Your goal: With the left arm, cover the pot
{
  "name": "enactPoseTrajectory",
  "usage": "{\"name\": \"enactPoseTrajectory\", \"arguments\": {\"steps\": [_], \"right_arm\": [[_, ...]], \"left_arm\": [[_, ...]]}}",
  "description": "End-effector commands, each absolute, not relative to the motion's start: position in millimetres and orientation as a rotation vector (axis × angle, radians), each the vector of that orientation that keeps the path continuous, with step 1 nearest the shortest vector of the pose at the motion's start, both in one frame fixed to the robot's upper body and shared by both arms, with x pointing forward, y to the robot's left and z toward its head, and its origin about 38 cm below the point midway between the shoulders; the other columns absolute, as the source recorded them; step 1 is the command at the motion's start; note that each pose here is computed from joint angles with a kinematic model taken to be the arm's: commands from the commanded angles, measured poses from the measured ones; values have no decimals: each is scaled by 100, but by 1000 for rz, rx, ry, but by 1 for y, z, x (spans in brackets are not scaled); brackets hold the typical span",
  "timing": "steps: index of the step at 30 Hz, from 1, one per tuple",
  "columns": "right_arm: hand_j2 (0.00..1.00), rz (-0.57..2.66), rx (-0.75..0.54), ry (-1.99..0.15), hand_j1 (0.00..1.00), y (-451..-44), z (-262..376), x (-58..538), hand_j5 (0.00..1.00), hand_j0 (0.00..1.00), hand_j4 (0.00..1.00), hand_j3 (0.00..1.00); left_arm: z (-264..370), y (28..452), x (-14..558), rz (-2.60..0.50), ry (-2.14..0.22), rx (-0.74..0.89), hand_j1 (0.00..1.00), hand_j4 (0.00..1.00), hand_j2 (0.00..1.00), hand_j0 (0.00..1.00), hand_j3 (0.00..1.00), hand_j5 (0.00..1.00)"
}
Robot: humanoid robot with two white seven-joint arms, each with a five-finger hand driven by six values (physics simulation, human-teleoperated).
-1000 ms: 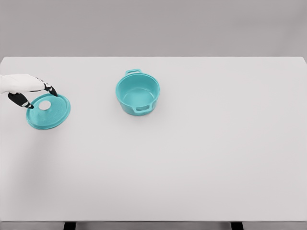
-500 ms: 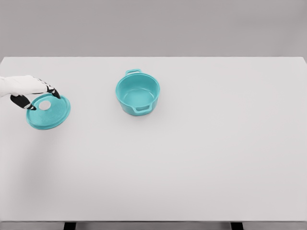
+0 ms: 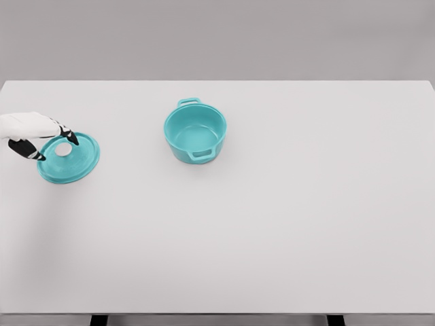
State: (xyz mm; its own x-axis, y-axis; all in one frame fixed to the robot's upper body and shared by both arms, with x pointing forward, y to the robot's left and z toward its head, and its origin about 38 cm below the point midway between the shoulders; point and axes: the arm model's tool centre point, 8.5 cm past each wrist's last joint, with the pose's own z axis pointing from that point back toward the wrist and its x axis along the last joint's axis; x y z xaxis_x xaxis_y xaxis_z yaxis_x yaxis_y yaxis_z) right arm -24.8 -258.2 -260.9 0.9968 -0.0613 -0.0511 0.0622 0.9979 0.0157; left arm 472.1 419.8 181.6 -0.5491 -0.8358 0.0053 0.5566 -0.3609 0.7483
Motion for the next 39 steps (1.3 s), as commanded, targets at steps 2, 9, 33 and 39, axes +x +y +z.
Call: {"name": "enactPoseTrajectory", "arguments": {"steps": [2, 9, 33, 39], "right_arm": [[100, -62, 18, 49, 100, -258, -261, -24, 100, 100, 100, 100], [100, -62, 18, 49, 100, -258, -261, -24, 100, 100, 100, 100], [100, -62, 18, 51, 100, -258, -261, -25, 100, 100, 100, 100], [100, -62, 18, 49, 100, -258, -261, -24, 100, 100, 100, 100]], "left_arm": [[184, 419, 473, -1991, -915, 482, 77, 77, 77, 77, 77, 77], [191, 421, 474, -1978, -934, 498, 77, 77, 77, 77, 77, 77], [182, 437, 461, -1852, -1014, 498, 77, 77, 77, 77, 77, 77], [183, 435, 462, -1855, -1018, 500, 76, 76, 76, 76, 76, 76]]}}
